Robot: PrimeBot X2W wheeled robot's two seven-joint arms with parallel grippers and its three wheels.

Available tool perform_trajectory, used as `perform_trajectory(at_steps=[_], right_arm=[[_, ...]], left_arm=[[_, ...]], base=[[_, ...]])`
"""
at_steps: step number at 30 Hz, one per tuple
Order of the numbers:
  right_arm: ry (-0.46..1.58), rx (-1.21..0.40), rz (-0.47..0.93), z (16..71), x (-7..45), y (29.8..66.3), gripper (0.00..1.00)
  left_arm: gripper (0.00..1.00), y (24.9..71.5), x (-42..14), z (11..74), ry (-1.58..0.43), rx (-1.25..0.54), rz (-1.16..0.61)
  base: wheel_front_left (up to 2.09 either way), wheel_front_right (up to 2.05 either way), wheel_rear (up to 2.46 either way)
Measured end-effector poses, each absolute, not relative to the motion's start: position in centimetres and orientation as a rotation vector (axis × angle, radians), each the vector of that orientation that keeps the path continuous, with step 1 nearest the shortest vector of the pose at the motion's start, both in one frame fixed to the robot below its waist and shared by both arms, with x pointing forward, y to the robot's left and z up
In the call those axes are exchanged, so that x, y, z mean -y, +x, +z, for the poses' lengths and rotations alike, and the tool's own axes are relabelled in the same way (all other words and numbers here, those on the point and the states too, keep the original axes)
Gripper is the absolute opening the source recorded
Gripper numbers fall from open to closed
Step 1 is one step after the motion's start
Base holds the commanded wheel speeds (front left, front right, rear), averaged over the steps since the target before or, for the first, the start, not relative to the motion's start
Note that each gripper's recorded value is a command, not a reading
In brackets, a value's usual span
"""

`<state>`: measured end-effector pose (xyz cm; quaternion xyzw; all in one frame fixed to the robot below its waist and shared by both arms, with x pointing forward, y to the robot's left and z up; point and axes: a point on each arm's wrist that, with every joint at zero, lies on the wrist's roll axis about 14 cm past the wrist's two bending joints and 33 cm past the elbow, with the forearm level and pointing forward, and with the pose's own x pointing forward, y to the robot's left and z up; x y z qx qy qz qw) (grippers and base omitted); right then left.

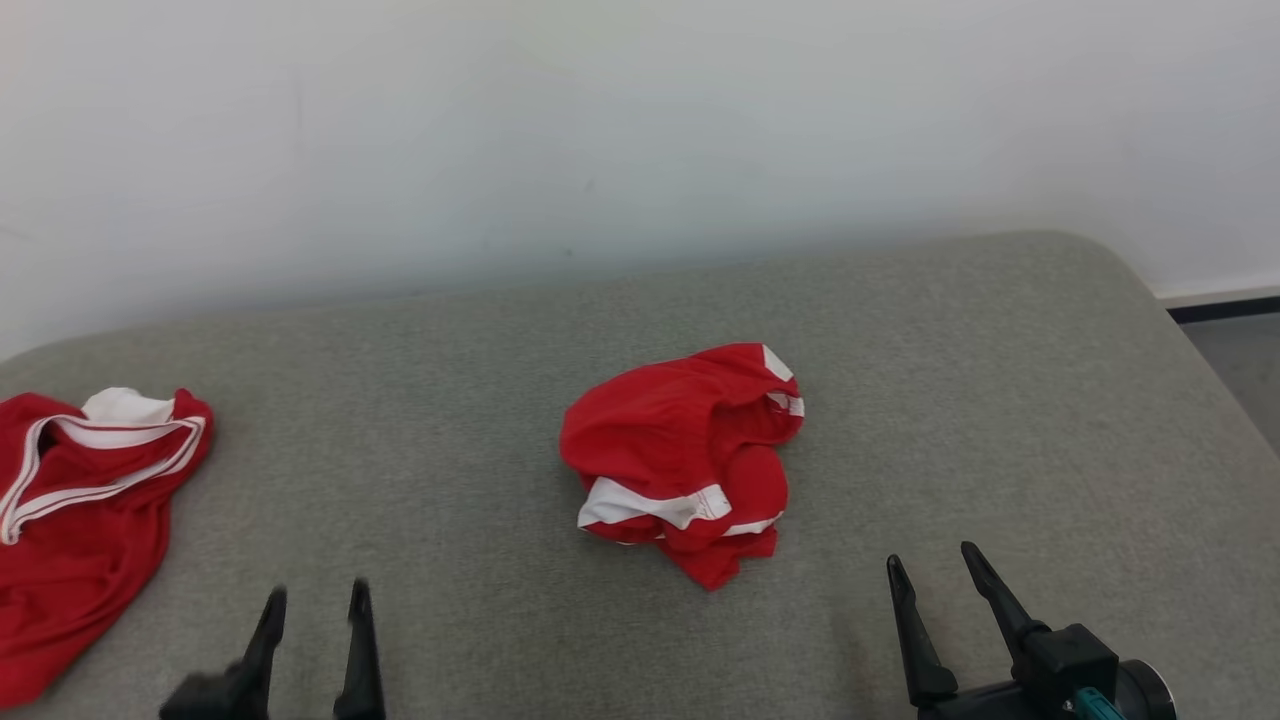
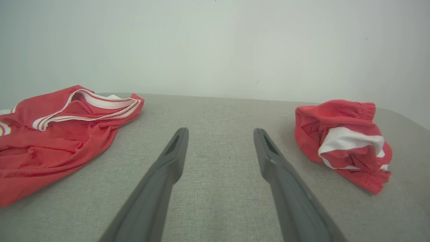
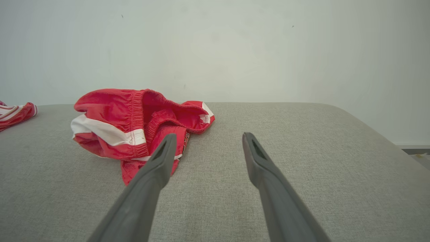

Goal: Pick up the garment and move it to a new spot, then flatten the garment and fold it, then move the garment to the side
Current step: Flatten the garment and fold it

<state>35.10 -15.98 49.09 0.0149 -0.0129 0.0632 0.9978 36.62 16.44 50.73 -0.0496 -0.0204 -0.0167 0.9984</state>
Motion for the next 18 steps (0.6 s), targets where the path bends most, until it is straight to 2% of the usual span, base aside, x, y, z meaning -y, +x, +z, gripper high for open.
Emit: perform_trajectory(at_steps=[6,11,18], right_arm=[[0.035,0.023,0.083,49.0,17.3,34.6,1.00],[0.044,0.008,0.028,48.5,19.0,33.7,1.00],[0.052,0.000,-0.044,48.3,21.1,32.6,1.00]], left_arm=[[1.00,41.7,-11.7,54.3,-0.061,0.038,-0.188],[1.00,44.5,-5.6,53.8,-0.059,-0.141,-0.353],[1.00,46.6,2.2,54.4,0.025,-0.255,-0.540]], base=[[0.00,0.00,0.00],[0.00,0.00,0.00],[0.00,0.00,0.00]])
